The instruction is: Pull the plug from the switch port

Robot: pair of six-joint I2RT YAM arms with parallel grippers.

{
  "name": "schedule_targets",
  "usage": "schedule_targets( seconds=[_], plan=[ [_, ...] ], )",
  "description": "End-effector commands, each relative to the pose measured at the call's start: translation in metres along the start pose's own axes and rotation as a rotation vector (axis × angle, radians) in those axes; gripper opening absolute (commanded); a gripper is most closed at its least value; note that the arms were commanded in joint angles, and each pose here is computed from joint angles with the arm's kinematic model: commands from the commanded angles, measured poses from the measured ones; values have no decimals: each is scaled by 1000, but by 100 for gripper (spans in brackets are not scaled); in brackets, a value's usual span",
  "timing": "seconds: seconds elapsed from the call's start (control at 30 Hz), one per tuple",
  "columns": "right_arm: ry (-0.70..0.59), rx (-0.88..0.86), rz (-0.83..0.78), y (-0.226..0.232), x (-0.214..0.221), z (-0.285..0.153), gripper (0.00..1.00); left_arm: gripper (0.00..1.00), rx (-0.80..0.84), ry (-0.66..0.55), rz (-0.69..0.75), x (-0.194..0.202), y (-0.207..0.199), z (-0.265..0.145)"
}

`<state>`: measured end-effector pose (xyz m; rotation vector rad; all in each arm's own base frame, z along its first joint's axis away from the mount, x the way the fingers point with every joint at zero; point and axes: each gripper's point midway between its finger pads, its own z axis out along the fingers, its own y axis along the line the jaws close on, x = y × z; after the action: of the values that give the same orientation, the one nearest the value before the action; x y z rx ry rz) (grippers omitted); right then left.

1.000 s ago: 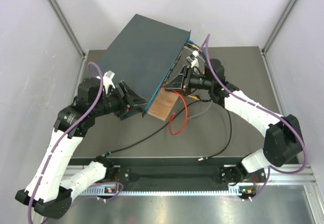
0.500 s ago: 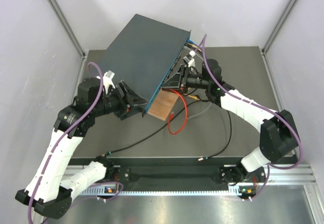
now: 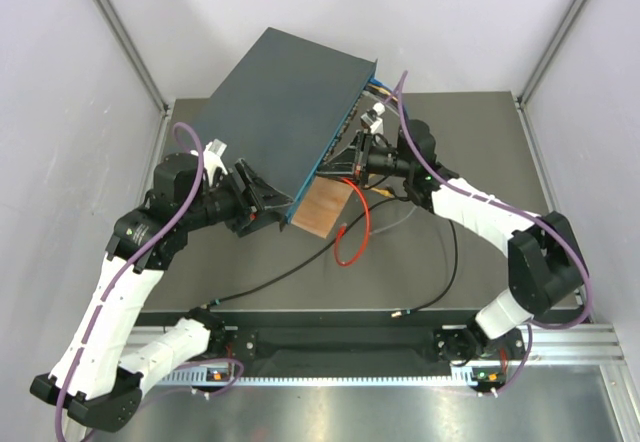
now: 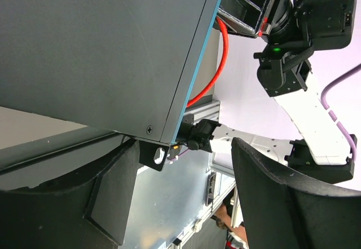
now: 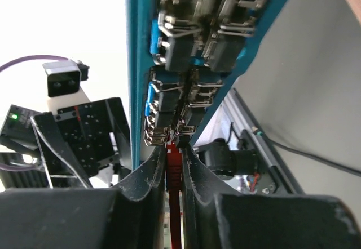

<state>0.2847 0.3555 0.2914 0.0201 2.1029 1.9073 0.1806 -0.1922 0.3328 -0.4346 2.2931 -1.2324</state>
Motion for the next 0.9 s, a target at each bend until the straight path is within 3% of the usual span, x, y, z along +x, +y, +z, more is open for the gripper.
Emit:
schedule_targets(
  seconds=[0.0, 0.1, 0.2, 0.3, 0.47, 0.5, 0.57, 0.6, 0.63, 0.7, 0.87],
  plan=[
    [-57, -161, -82, 46, -12, 2, 0, 71, 50, -13, 13, -2, -12, -4],
    [-68, -188, -60, 64, -15, 0, 0, 71, 51, -12, 14, -2, -13, -4],
    [-98, 60, -98, 51, -22, -3, 0, 71, 51, -14, 17, -2, -13, -6],
    [-180, 85, -194, 67, -30, -11, 0, 71, 52, -20, 18, -2, -13, -7],
    [-133, 130, -135, 45, -17, -7, 0, 71, 57, -17, 15, -1, -13, -6],
    [-144, 53, -156, 58, -17, -7, 0, 71, 64, -18, 18, -1, -15, -7],
    [-76, -18, -26, 44, -1, -4, 0, 71, 64, -18, 21, -2, -16, -7],
    [-96, -154, -80, 67, -4, -5, 0, 71, 66, -23, 23, -3, -17, -8],
    [-92, -171, 0, 57, 1, -6, 0, 71, 65, -26, 23, -3, -17, -9],
    [-78, -131, -8, 48, 2, -5, 0, 71, 65, -26, 21, -2, -16, -9],
    [-139, -111, -318, 63, -9, -10, 0, 71, 64, -36, 21, -2, -16, -11]
  ],
)
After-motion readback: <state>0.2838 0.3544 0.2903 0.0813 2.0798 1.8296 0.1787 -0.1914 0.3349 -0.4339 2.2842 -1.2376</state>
